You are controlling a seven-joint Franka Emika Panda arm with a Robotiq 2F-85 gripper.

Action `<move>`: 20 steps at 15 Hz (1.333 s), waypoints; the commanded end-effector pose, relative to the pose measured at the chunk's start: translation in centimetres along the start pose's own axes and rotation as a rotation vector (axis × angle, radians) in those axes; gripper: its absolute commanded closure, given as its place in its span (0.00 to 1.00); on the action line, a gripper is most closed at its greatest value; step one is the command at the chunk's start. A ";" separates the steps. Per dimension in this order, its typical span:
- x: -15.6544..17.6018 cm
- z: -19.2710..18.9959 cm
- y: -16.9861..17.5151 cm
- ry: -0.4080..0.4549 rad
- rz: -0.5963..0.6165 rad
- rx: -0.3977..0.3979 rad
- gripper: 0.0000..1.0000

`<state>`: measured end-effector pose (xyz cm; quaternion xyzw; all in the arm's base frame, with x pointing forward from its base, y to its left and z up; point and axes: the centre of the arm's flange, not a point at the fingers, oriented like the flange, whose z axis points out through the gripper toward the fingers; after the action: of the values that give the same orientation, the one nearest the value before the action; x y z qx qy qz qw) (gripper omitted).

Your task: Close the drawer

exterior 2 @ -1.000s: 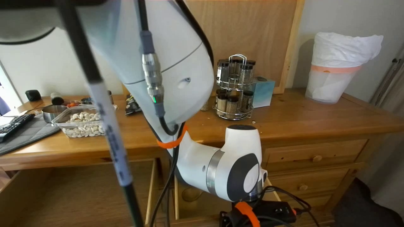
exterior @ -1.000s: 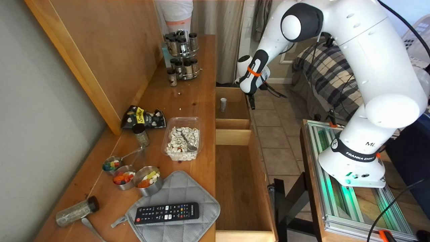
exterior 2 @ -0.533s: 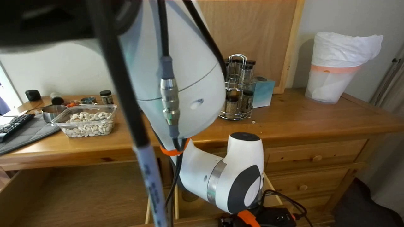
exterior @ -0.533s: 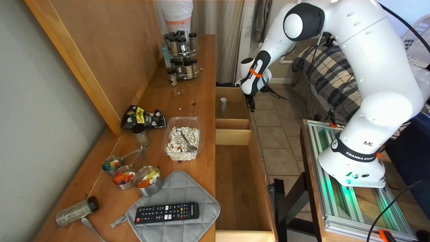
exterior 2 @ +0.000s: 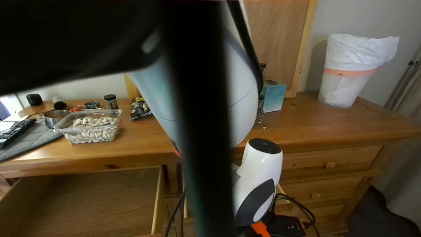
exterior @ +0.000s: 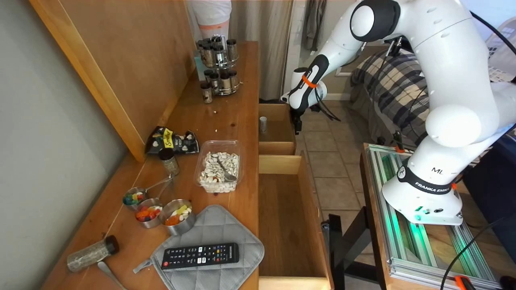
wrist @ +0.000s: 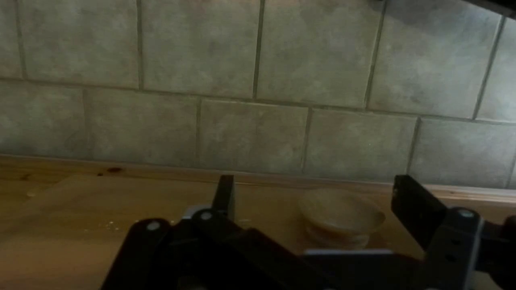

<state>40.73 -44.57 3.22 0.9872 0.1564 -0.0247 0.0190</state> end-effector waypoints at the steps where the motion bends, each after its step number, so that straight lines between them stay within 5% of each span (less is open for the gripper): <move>1: 3.3 -1.8 -0.9 0.114 -0.031 0.015 0.00; 10: 10.4 -5.3 0.5 0.248 -0.067 -0.024 0.00; 20: 9.9 -5.0 0.2 0.233 -0.030 -0.008 0.00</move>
<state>50.14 -41.05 8.13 0.9783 0.1858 0.0915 0.0104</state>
